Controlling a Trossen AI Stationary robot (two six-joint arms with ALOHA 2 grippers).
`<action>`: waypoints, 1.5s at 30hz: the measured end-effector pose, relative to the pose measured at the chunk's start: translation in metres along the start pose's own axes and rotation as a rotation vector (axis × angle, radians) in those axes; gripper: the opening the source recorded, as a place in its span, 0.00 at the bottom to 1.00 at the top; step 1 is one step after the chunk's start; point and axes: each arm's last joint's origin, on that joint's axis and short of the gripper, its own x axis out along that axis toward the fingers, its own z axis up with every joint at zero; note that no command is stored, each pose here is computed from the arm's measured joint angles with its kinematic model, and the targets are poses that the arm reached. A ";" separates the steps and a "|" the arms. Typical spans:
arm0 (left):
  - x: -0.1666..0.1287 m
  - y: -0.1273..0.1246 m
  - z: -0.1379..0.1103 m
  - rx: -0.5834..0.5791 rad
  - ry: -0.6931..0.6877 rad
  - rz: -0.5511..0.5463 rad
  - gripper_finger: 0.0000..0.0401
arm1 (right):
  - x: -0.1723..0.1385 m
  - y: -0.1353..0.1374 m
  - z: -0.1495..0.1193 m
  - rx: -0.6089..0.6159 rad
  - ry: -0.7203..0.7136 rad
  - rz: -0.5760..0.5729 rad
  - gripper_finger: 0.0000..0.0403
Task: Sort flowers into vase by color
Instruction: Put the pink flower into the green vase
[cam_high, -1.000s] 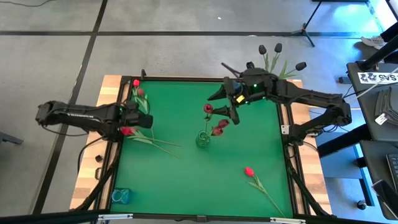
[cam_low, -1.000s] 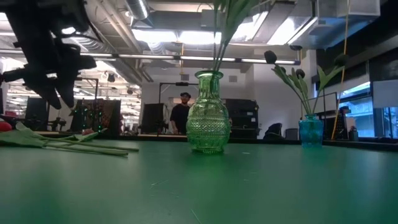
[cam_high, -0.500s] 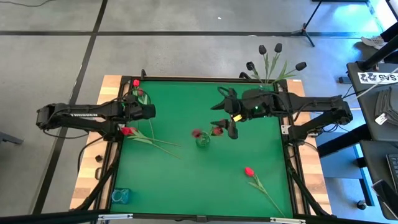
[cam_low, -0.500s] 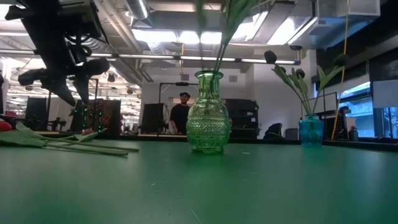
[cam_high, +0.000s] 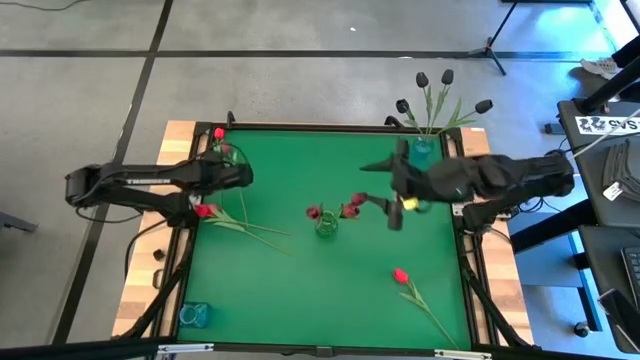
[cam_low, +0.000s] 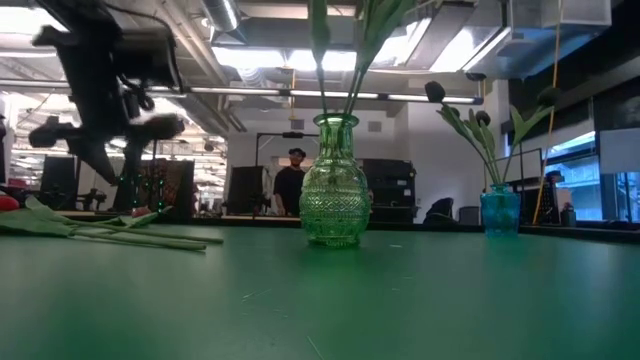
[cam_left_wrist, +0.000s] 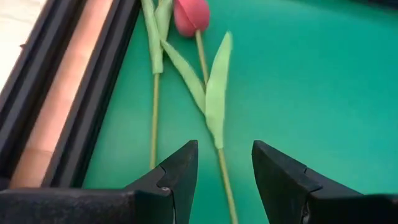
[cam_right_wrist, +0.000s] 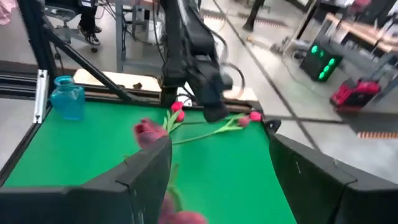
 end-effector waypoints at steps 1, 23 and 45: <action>0.005 -0.002 0.000 0.014 0.011 0.026 0.37 | -0.004 0.006 0.001 -0.010 -0.006 -0.002 0.67; 0.068 -0.006 -0.006 -0.132 -0.036 0.146 0.37 | -0.015 0.075 -0.036 -0.073 0.084 0.077 0.67; 0.073 -0.014 -0.006 -0.145 -0.013 0.023 0.37 | -0.011 0.078 -0.044 -0.067 0.103 0.072 0.67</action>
